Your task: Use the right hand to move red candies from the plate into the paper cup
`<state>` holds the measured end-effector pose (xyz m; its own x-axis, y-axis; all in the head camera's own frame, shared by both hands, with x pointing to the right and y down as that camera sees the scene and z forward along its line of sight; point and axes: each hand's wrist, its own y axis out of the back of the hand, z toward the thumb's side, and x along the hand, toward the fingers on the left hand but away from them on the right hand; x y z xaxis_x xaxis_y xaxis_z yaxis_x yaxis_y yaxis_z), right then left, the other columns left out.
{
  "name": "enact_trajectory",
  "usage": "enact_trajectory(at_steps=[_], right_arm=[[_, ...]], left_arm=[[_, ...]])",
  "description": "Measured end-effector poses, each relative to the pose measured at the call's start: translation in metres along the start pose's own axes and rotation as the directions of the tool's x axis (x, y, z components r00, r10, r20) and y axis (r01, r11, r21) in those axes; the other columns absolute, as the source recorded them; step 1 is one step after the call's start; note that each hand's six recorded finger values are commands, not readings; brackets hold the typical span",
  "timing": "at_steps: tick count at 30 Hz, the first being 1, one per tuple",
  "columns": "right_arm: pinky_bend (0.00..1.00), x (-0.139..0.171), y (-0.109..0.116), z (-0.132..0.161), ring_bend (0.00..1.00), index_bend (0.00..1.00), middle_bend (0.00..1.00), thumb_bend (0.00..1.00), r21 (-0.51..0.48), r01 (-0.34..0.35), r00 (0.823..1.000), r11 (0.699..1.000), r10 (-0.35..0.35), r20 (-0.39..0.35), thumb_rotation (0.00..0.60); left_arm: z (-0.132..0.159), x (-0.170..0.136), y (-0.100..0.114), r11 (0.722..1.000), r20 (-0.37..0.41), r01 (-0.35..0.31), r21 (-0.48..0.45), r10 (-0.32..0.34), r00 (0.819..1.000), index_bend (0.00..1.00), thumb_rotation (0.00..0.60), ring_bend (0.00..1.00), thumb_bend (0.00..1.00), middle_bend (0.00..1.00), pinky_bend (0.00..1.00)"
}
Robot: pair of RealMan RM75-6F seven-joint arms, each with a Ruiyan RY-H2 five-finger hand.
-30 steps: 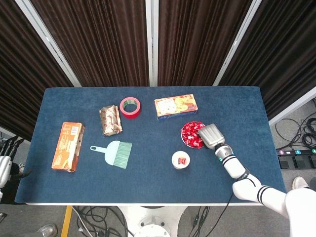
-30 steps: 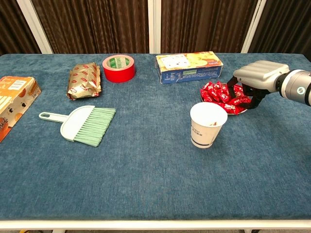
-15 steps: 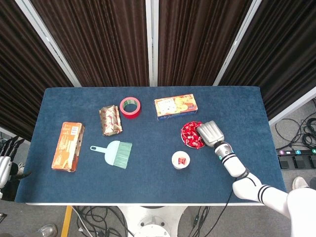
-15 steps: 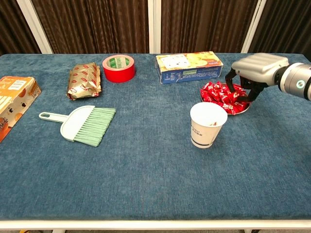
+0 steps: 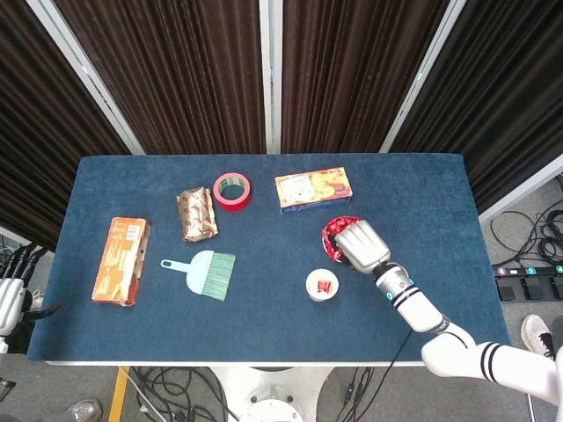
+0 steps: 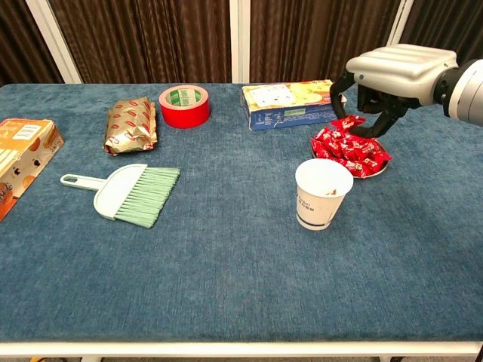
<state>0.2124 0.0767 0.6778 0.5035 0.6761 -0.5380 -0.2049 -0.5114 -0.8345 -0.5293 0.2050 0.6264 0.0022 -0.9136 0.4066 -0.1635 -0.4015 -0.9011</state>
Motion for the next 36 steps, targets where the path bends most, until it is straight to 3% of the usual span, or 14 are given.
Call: enact_trajectory(at_steps=[8,15,19,28,36], right_arm=[[0.91,0.015,-0.010,0.035,1.00,0.59,1.00,0.27,0.016,-0.044,0.995,0.999,0.045,-0.093,0.600],[0.91,0.017,-0.015,0.041,1.00,0.59,1.00,0.11,0.011,-0.067,0.992,0.998,0.067,-0.106,0.600],[0.91,0.016,-0.012,0.040,1.00,0.57,1.00,0.10,0.002,-0.060,0.993,0.998,0.060,-0.107,0.600],[0.91,0.010,0.009,0.013,1.00,0.56,1.00,0.10,0.011,0.025,0.999,1.000,-0.024,-0.030,0.600],[0.91,-0.004,-0.009,-0.037,1.00,0.56,1.00,0.12,0.125,-0.034,0.995,0.992,0.022,0.099,0.600]], left_arm=[[0.002,-0.002,0.003,1.000,0.000,-0.009,0.001,0.009,1.000,0.14,0.600,0.05,0.09,0.14,0.19],[0.001,-0.002,0.004,1.000,-0.004,-0.011,-0.001,0.011,1.000,0.14,0.600,0.05,0.09,0.14,0.19],[0.000,-0.003,0.004,1.000,-0.007,-0.011,-0.001,0.011,1.000,0.14,0.599,0.05,0.09,0.14,0.19],[-0.001,-0.001,0.002,1.000,-0.005,-0.006,-0.004,0.006,1.000,0.14,0.600,0.05,0.09,0.14,0.19],[-0.004,-0.002,0.001,1.000,-0.012,-0.003,-0.006,0.003,1.000,0.14,0.599,0.05,0.09,0.14,0.19]])
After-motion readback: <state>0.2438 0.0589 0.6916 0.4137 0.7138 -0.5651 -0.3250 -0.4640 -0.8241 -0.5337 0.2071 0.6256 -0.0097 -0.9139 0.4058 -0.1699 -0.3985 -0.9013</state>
